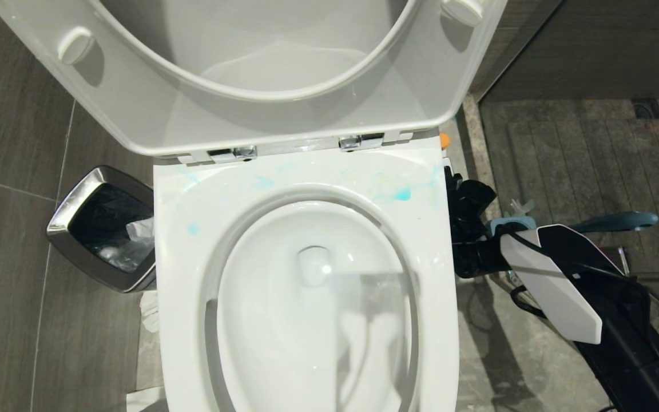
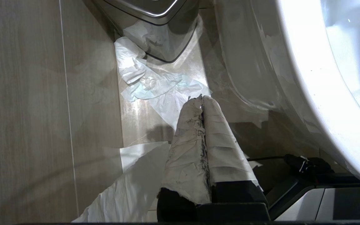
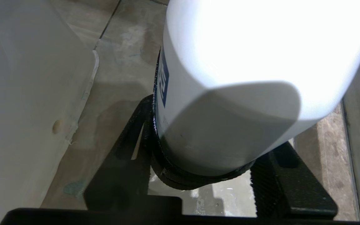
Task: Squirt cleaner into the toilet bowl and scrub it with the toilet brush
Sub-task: Pour in the cleaning agent
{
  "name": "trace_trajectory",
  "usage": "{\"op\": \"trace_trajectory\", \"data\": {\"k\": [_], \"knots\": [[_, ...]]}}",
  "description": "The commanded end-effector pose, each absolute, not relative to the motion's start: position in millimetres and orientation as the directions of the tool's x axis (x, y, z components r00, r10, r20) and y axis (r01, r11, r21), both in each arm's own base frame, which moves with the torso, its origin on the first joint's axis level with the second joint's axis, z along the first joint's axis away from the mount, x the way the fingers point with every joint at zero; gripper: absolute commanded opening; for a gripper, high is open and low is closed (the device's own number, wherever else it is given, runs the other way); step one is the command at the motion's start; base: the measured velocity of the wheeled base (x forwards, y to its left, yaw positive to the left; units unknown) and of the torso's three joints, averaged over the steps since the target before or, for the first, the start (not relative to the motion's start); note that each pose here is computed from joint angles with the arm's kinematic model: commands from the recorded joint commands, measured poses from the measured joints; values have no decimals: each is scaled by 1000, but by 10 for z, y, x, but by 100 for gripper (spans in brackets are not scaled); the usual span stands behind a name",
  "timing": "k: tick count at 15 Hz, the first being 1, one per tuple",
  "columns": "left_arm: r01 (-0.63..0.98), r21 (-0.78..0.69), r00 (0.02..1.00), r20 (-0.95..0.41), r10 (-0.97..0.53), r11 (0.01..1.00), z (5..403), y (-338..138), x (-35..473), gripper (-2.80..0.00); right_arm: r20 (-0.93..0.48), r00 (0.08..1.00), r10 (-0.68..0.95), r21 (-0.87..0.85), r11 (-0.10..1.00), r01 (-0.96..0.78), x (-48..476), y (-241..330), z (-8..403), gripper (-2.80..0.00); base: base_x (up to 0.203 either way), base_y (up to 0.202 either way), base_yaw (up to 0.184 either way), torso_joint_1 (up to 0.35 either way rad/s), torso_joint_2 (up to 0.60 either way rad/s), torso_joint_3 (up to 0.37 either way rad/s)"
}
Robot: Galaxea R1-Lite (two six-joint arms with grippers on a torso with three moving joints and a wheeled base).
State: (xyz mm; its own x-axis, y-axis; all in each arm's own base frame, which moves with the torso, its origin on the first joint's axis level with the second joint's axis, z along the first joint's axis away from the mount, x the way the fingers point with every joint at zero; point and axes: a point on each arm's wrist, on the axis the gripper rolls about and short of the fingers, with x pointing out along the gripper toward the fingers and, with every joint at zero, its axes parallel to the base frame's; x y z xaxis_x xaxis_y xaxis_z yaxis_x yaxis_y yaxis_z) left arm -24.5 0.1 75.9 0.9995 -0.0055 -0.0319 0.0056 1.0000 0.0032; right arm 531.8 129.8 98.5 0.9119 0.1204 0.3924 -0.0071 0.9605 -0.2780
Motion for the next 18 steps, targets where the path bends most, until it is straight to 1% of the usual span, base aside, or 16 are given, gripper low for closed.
{"op": "trace_trajectory", "data": {"k": [1,4,10,15,18], "knots": [[5,3,999,-34,-5,1000,760,1,-244,-280,400,909,113,-278,960,3,5321,1265,1000,-280,0,0,0,0,0,0],[5,3,999,-34,-5,1000,760,1,-244,-280,399,911,107,-280,960,9,5308,1213,1043,-280,0,0,0,0,0,0],[5,3,999,-34,-5,1000,760,1,-244,-280,270,954,127,-312,949,-39,5096,1126,884,-280,0,0,0,0,0,0],[5,3,999,-34,-5,1000,760,1,-244,-280,171,974,152,-330,940,-89,4692,1047,692,-280,0,0,0,0,0,0],[5,3,999,-34,-5,1000,760,1,-244,-280,145,977,158,-333,937,-102,4448,1001,597,-280,0,0,0,0,0,0]]}}
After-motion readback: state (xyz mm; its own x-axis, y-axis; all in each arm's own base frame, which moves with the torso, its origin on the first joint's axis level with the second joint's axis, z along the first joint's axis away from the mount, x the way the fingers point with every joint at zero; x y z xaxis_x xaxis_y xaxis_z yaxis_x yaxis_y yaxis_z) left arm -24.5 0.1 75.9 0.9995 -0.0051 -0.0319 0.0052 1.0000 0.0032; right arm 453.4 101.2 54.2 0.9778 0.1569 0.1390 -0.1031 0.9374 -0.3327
